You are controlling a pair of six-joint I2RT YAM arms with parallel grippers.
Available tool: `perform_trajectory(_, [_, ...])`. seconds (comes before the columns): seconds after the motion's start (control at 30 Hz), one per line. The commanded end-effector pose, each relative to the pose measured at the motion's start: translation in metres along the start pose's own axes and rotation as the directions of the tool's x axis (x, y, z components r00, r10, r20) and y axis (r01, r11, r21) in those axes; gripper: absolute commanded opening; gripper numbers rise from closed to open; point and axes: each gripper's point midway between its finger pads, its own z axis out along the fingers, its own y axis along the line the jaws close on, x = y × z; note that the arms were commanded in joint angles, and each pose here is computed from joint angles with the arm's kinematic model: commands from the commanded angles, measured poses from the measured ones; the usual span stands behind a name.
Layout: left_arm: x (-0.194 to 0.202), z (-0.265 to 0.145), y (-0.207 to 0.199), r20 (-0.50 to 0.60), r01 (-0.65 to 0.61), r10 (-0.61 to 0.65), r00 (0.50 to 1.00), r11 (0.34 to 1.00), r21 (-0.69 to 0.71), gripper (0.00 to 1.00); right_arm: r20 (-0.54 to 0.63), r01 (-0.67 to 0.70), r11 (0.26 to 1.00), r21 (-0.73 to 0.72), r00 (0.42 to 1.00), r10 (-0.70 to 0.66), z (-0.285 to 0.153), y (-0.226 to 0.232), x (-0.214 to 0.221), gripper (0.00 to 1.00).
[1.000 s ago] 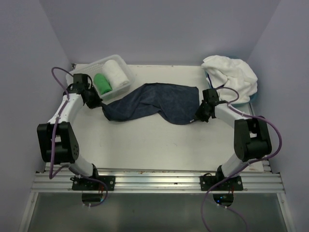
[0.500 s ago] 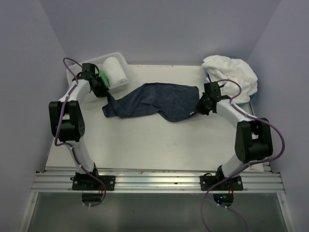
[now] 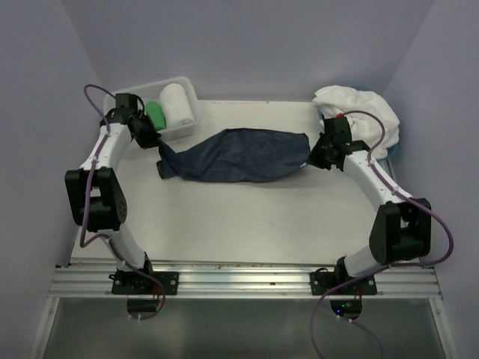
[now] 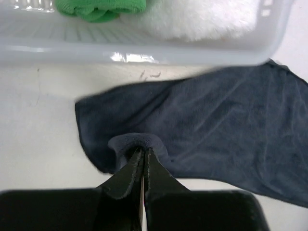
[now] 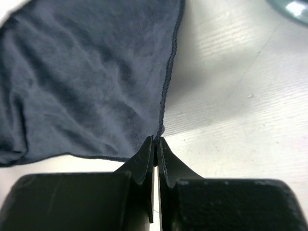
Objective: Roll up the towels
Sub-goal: Flatten the towel
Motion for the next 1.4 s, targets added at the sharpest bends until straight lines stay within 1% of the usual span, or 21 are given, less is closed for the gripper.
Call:
perform_trajectory(0.0, [-0.008,-0.085,-0.016,0.136,-0.088,0.082,0.987,0.995,0.04,0.0,0.154,0.051,0.999,0.006,0.987,-0.052,-0.059,0.001,-0.045,0.0])
perform_trajectory(0.07, [-0.007,-0.104,-0.016,0.175,-0.101,0.092,0.98,0.994,0.045,0.0,0.197,0.079,0.996,0.051,0.976,-0.088,-0.075,-0.01,-0.055,0.0])
perform_trajectory(0.1, [-0.01,-0.124,-0.019,0.214,-0.112,0.099,0.972,0.992,0.053,0.0,0.226,0.082,0.995,0.054,0.97,-0.092,-0.087,-0.012,-0.06,0.0])
perform_trajectory(0.17, [-0.02,-0.149,-0.024,0.263,-0.12,0.098,0.96,0.99,0.069,0.0,0.266,0.088,0.993,0.077,0.958,-0.106,-0.104,-0.017,-0.073,0.0])
perform_trajectory(0.33, [-0.034,-0.187,-0.03,0.323,-0.11,0.072,0.944,0.989,0.102,0.0,0.379,0.082,0.995,0.06,0.92,-0.099,-0.153,-0.014,-0.099,0.0])
perform_trajectory(0.47, [-0.042,-0.222,-0.044,0.393,-0.119,0.048,0.918,0.98,0.159,0.0,0.456,0.076,0.997,0.028,0.887,-0.08,-0.188,-0.008,-0.113,0.0])
perform_trajectory(0.63, [-0.043,-0.278,-0.06,0.504,-0.16,0.035,0.863,0.965,0.206,0.0,0.567,0.071,0.997,0.031,0.82,-0.076,-0.244,-0.014,-0.123,0.0])
perform_trajectory(0.67, [-0.041,-0.298,-0.063,0.544,-0.173,0.032,0.839,0.962,0.21,0.0,0.584,0.062,0.997,0.042,0.808,-0.075,-0.256,-0.018,-0.123,0.0])
perform_trajectory(0.8, [-0.035,-0.347,-0.066,0.631,-0.197,0.022,0.776,0.958,0.209,0.0,0.684,0.046,0.999,0.024,0.728,-0.049,-0.317,-0.031,-0.118,0.0])
perform_trajectory(0.9, [-0.024,-0.381,-0.067,0.689,-0.212,0.008,0.725,0.954,0.212,0.0,0.708,0.047,0.999,0.013,0.705,-0.042,-0.344,-0.038,-0.108,0.0])
perform_trajectory(0.93, [-0.021,-0.39,-0.065,0.706,-0.21,0.002,0.708,0.956,0.207,0.0,0.724,0.05,0.999,0.002,0.689,-0.036,-0.357,-0.042,-0.103,0.0])
perform_trajectory(0.97, [-0.017,-0.397,-0.065,0.715,-0.214,0.001,0.699,0.955,0.208,0.0,0.724,0.05,0.999,0.006,0.689,-0.038,-0.363,-0.046,-0.098,0.0])
perform_trajectory(1.03, [-0.006,-0.415,-0.06,0.742,-0.21,-0.008,0.67,0.957,0.199,0.0,0.749,0.037,0.999,0.012,0.662,-0.033,-0.381,-0.057,-0.089,0.0])
perform_trajectory(1.07, [0.0,-0.429,-0.059,0.764,-0.215,-0.014,0.645,0.956,0.198,0.0,0.754,0.035,0.999,0.014,0.656,-0.034,-0.39,-0.061,-0.085,0.0])
perform_trajectory(1.13, [0.008,-0.439,-0.054,0.773,-0.199,-0.02,0.634,0.962,0.188,0.0,0.759,0.04,0.999,0.021,0.65,-0.042,-0.402,-0.068,-0.077,0.0])
perform_trajectory(1.17, [0.015,-0.452,-0.053,0.792,-0.203,-0.026,0.61,0.961,0.188,0.0,0.757,0.041,0.999,0.026,0.652,-0.047,-0.411,-0.073,-0.069,0.0])
perform_trajectory(1.2, [0.018,-0.455,-0.048,0.797,-0.182,-0.038,0.602,0.966,0.183,0.0,0.754,0.041,0.999,0.032,0.655,-0.051,-0.415,-0.076,-0.065,0.0])
perform_trajectory(1.27, [0.026,-0.459,-0.034,0.813,-0.132,-0.059,0.579,0.977,0.165,0.0,0.743,0.043,0.998,0.045,0.667,-0.062,-0.418,-0.085,-0.054,0.0])
perform_trajectory(1.3, [0.03,-0.456,-0.028,0.809,-0.11,-0.06,0.585,0.982,0.153,0.0,0.742,0.038,0.998,0.048,0.667,-0.061,-0.419,-0.088,-0.051,0.0])
perform_trajectory(1.33, [0.031,-0.457,-0.019,0.818,-0.077,-0.064,0.572,0.988,0.131,0.0,0.738,0.026,0.998,0.058,0.672,-0.061,-0.418,-0.092,-0.048,0.0])
perform_trajectory(1.37, [0.034,-0.453,-0.014,0.817,-0.06,-0.064,0.574,0.991,0.119,0.0,0.716,0.024,0.997,0.078,0.694,-0.072,-0.41,-0.096,-0.044,0.0])
